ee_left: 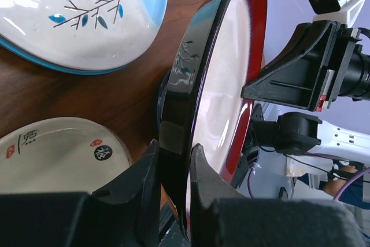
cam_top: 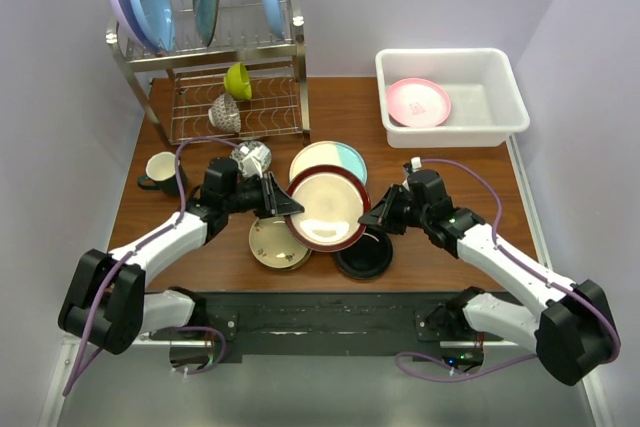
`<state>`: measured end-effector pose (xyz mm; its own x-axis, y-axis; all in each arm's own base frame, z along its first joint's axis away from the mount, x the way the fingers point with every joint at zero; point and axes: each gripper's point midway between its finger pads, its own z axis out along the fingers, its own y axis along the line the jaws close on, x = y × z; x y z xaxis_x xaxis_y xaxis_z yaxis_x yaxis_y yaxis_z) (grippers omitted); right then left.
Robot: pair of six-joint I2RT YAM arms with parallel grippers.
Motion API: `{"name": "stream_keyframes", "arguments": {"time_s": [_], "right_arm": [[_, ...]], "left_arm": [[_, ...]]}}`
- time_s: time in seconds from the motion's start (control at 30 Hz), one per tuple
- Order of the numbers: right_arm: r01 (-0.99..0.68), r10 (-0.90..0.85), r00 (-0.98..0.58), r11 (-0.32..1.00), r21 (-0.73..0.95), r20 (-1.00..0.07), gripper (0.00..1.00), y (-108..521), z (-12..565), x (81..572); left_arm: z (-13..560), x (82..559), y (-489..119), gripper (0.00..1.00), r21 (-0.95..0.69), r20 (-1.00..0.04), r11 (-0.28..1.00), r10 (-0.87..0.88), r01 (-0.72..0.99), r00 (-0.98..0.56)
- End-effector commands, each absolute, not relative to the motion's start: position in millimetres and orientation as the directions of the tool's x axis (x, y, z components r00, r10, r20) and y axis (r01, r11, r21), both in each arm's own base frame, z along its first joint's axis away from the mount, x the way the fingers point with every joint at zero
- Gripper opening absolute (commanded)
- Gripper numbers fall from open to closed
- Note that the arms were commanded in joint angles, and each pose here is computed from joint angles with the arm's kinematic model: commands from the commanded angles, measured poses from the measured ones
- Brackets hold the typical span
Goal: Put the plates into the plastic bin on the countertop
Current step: Place the plate in the plastic bin.
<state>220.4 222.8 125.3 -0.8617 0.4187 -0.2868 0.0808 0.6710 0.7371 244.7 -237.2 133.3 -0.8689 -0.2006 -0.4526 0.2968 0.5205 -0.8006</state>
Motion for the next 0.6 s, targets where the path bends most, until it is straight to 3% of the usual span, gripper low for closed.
{"name": "stream_keyframes", "arguments": {"time_s": [0.0,0.1,0.13,0.23,0.33,0.57], "right_arm": [[-0.124,0.409,-0.844,0.482,0.868,-0.348,0.00,256.7,192.5,225.4],[-0.127,0.425,-0.842,0.443,0.888,-0.332,0.19,258.3,190.8,223.2],[-0.116,0.431,-0.842,0.443,0.889,-0.324,0.29,256.8,185.1,222.3],[-0.109,0.441,-0.839,0.438,0.892,-0.319,0.45,255.6,182.2,221.2],[-0.107,0.444,-0.837,0.441,0.891,-0.320,0.52,254.7,179.2,221.1],[-0.098,0.447,-0.839,0.436,0.895,-0.310,0.54,256.7,170.6,223.5]], "left_arm": [[138.5,245.0,-241.7,0.00,-0.763,-0.540,0.512,-0.170,0.394,-0.824],[143.5,243.6,-242.5,0.00,-0.762,-0.551,0.502,-0.169,0.409,-0.817],[147.3,244.0,-242.7,0.00,-0.761,-0.558,0.496,-0.171,0.418,-0.812],[152.1,243.6,-243.5,0.00,-0.761,-0.566,0.487,-0.173,0.430,-0.806],[154.5,242.4,-245.0,0.00,-0.765,-0.565,0.475,-0.171,0.434,-0.808],[161.1,239.3,-249.4,0.00,-0.781,-0.561,0.432,-0.169,0.450,-0.810]]}}
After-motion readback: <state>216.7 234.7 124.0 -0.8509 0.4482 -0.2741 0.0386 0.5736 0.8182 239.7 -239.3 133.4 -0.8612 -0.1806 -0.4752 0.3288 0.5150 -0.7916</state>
